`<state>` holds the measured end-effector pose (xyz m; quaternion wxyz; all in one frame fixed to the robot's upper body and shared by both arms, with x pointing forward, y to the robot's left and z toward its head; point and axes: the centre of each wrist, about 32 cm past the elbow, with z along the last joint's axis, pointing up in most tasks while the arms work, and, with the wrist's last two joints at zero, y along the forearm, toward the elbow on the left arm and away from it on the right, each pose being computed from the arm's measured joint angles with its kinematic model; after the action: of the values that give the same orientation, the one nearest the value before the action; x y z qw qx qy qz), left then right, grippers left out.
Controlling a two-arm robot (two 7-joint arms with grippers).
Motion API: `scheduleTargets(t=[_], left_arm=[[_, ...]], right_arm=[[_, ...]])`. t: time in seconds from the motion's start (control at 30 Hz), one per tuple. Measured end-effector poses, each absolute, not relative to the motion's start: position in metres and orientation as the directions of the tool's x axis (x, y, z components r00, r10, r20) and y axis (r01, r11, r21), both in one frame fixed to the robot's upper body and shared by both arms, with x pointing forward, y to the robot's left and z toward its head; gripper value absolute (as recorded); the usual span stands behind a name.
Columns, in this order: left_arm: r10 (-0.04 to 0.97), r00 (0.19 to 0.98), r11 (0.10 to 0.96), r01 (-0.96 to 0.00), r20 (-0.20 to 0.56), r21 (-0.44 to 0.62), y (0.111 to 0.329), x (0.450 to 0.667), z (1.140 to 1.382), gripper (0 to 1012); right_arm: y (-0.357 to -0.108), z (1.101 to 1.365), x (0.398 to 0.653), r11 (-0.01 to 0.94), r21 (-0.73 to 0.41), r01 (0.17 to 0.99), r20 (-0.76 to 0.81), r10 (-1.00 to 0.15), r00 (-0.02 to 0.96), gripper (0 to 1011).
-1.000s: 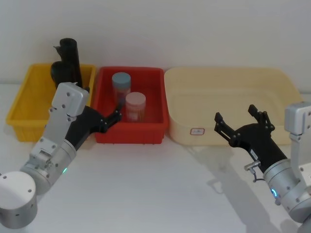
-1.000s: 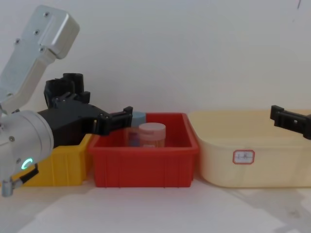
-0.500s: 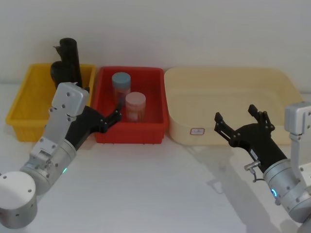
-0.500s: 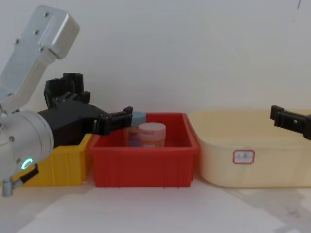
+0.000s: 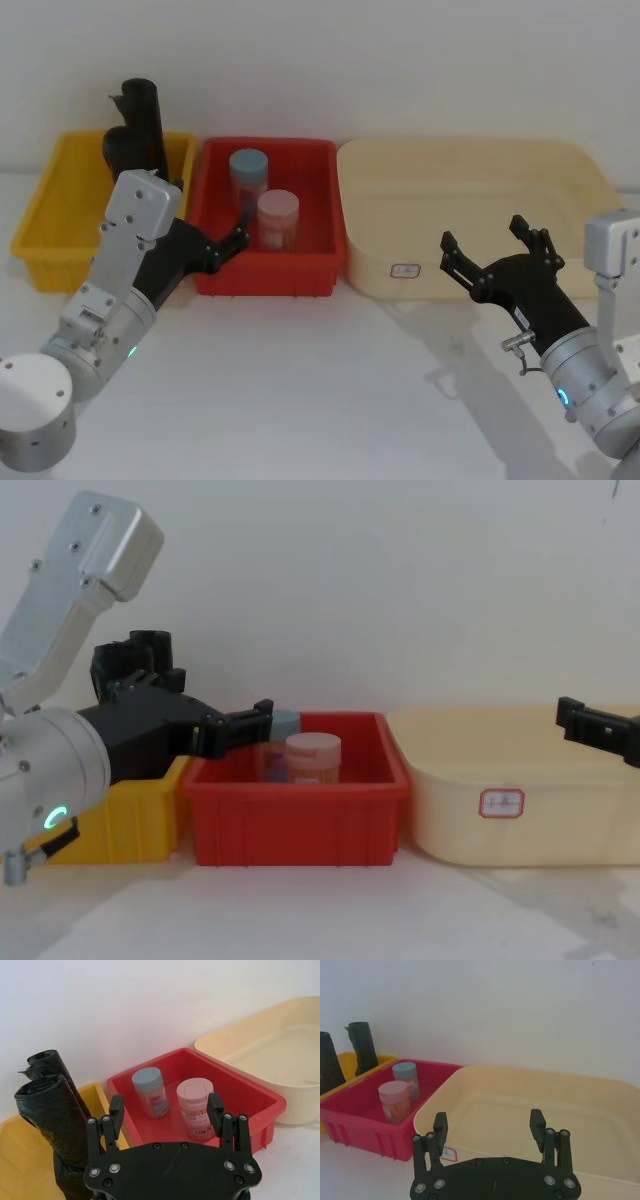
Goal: Pick up the garbage bag with the one hand and transfer it to the other hand.
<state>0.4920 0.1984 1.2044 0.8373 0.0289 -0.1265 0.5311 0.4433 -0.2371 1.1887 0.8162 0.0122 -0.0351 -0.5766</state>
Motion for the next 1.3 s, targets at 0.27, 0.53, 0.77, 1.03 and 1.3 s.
scheduleTargets(t=[0.27,0.53,0.77,1.03,1.3], left_arm=[[0.882,0.404,0.434,-0.897,0.242,-0.086,0.198,0.492,1.204,1001],[0.882,0.404,0.434,-0.897,0.242,-0.086,0.198,0.492,1.204,1001],[0.882,0.404,0.434,-0.897,0.242,-0.086,0.198,0.492,1.204,1001],[0.881,0.406,0.436,-0.896,0.245,-0.082,0.197,0.491,1.207,1000],[0.882,0.409,0.432,-0.901,0.232,-0.052,0.196,0.484,1.223,1001]], right_arm=[[-0.237,1.189,0.443,0.335,0.060,0.940,0.043,-0.942,0.333,1001],[-0.237,1.189,0.443,0.335,0.060,0.940,0.043,-0.942,0.333,1001],[-0.237,1.189,0.443,0.335,0.060,0.940,0.043,-0.942,0.333,1001],[-0.237,1.189,0.443,0.335,0.060,0.940,0.043,-0.942,0.333,1001],[-0.241,1.195,0.450,0.379,0.063,0.923,0.051,-0.925,0.376,1001]])
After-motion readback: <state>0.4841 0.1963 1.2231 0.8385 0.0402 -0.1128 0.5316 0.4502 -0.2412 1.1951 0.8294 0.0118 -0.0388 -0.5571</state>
